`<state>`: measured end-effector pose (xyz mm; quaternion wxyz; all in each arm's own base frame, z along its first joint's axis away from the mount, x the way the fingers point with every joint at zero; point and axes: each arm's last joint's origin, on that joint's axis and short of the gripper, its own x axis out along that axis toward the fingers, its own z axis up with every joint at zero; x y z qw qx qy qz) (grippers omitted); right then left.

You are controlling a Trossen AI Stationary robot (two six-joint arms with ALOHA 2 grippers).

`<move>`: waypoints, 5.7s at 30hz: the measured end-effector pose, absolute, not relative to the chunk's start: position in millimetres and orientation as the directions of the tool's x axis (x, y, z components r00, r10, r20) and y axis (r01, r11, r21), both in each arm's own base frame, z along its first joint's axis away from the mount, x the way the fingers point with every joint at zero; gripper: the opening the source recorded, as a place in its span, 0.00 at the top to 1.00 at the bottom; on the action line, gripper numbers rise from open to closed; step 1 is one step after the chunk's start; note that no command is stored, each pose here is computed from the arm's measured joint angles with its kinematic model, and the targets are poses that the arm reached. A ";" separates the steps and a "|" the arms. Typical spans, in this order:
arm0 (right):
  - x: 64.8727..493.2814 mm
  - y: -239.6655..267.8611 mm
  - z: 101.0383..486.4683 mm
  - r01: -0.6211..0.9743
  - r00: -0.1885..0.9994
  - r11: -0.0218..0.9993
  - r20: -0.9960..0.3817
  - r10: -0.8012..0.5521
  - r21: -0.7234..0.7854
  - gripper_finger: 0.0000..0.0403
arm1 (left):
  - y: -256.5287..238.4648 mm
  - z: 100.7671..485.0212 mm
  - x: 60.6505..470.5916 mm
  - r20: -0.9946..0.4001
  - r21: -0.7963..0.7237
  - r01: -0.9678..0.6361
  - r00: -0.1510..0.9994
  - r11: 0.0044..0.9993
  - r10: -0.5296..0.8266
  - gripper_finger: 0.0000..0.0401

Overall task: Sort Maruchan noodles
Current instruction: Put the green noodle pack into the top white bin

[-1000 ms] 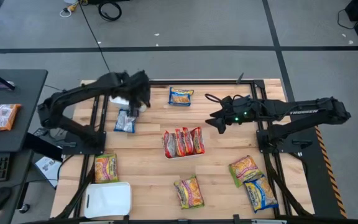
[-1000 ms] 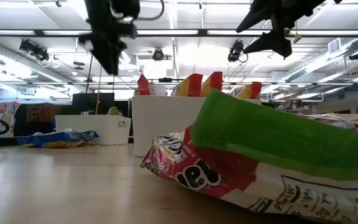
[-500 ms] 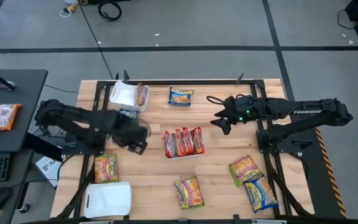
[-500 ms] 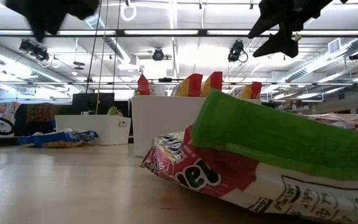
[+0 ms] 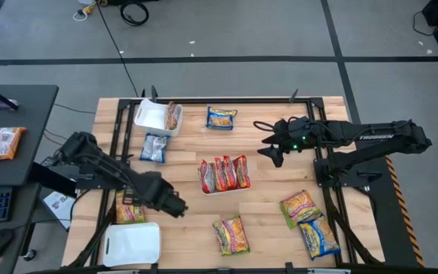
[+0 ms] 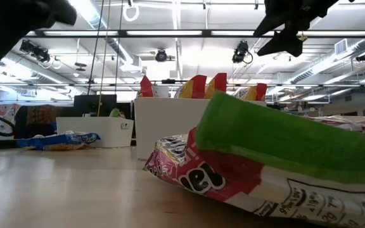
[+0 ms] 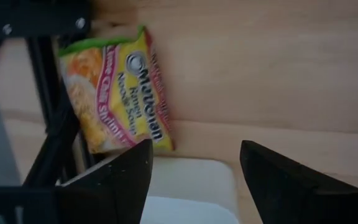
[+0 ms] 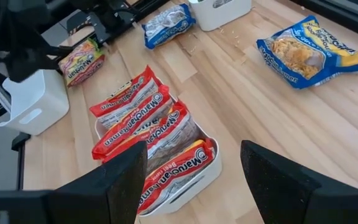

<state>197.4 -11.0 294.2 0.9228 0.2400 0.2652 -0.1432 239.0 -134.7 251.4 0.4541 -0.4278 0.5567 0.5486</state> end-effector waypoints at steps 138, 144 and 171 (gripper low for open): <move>183.7 -38.8 286.5 0.543 0.724 0.770 -0.652 -0.227 0.334 0.35 | 183.5 318.8 152.0 -0.883 -0.086 -0.887 0.279 0.454 0.378 0.63; 184.3 -35.1 286.6 0.483 0.729 0.833 -0.652 -0.210 0.272 0.35 | 120.8 335.6 186.4 -0.839 -0.225 -0.806 0.446 0.547 0.312 0.63; 192.3 10.5 292.2 0.382 0.806 0.804 -0.590 -0.048 0.456 0.37 | 217.1 257.4 195.9 -0.928 0.049 -0.987 0.012 0.153 0.372 0.39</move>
